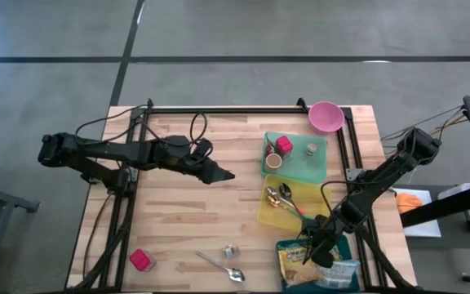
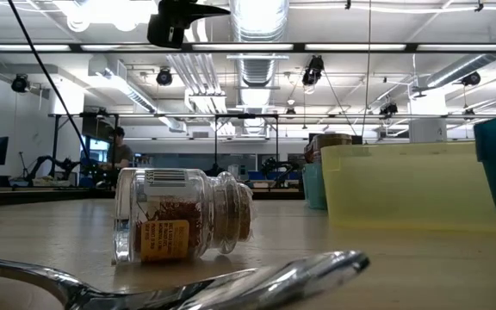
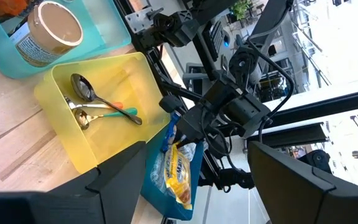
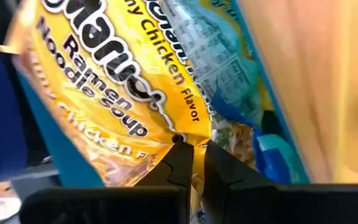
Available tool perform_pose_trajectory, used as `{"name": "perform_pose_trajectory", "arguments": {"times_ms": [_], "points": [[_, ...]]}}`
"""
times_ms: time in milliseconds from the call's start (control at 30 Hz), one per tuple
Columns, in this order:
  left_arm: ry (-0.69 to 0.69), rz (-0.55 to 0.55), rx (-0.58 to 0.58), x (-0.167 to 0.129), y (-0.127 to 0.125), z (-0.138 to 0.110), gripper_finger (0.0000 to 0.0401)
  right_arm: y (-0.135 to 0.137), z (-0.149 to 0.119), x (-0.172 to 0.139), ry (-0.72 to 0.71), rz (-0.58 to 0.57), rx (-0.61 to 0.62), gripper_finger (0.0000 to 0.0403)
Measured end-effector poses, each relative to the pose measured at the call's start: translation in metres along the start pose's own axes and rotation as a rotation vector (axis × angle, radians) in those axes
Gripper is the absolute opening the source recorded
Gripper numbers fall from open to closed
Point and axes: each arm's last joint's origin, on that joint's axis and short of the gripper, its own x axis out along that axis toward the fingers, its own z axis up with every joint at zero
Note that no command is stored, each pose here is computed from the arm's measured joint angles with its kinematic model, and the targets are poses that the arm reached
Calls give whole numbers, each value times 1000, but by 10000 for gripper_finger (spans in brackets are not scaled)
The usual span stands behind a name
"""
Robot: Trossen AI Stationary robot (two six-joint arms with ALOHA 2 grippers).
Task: Pick & Place Food Item
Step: Put the yellow noodle pack into the blue bin
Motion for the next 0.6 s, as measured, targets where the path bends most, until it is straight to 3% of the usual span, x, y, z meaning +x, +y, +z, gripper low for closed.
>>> {"name": "perform_pose_trajectory", "arguments": {"times_ms": [600], "points": [[-2,3,-1,0,1,1,287,-14,1,-3,-17,-145,-6,12]]}}
